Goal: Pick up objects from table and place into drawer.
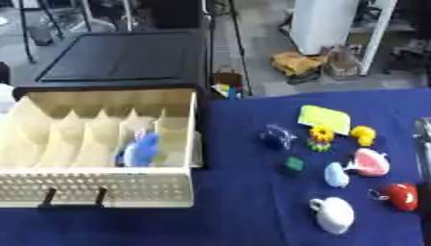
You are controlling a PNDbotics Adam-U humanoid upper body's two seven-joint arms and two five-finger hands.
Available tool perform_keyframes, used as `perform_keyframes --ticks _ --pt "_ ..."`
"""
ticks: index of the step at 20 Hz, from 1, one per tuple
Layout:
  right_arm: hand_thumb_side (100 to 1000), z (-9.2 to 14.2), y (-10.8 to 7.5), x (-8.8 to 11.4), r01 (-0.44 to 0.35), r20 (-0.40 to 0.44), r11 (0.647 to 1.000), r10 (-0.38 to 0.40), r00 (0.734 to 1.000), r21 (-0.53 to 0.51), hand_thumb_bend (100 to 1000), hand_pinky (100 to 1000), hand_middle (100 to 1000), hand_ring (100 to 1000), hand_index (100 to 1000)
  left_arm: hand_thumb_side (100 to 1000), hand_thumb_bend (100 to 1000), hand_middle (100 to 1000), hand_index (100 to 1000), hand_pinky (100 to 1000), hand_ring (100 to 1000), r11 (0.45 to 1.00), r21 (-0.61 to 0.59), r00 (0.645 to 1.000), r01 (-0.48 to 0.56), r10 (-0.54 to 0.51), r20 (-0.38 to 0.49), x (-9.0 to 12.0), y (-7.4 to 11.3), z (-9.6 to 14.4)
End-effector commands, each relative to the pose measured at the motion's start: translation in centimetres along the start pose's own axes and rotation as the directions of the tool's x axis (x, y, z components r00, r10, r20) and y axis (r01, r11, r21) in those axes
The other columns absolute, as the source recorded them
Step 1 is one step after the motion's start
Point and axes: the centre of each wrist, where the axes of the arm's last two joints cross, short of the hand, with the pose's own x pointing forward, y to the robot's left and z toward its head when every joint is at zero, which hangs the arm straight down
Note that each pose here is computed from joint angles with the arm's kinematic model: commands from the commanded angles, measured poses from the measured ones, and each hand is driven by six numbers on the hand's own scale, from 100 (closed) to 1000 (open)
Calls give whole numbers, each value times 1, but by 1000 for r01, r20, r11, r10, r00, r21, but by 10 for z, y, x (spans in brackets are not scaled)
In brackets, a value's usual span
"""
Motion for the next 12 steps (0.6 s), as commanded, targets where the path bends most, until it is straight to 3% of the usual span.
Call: perform_keyframes --ticks 1,5,12 --pt "844 -10 -5 2 -31 29 999 31 999 25 100 708 749 789 823 1000 218 632 817 522 599 1000 -22 1000 4 -3 26 3 1 -7" --pt "861 -17 -12 1 -97 26 990 95 995 99 108 713 755 797 833 1000 220 633 818 522 599 1000 -30 1000 4 -3 28 3 0 -7" --pt "932 -32 -23 1 -219 -10 937 230 973 274 277 722 769 810 852 1000 224 634 818 522 600 999 -43 999 6 -4 32 3 0 -6"
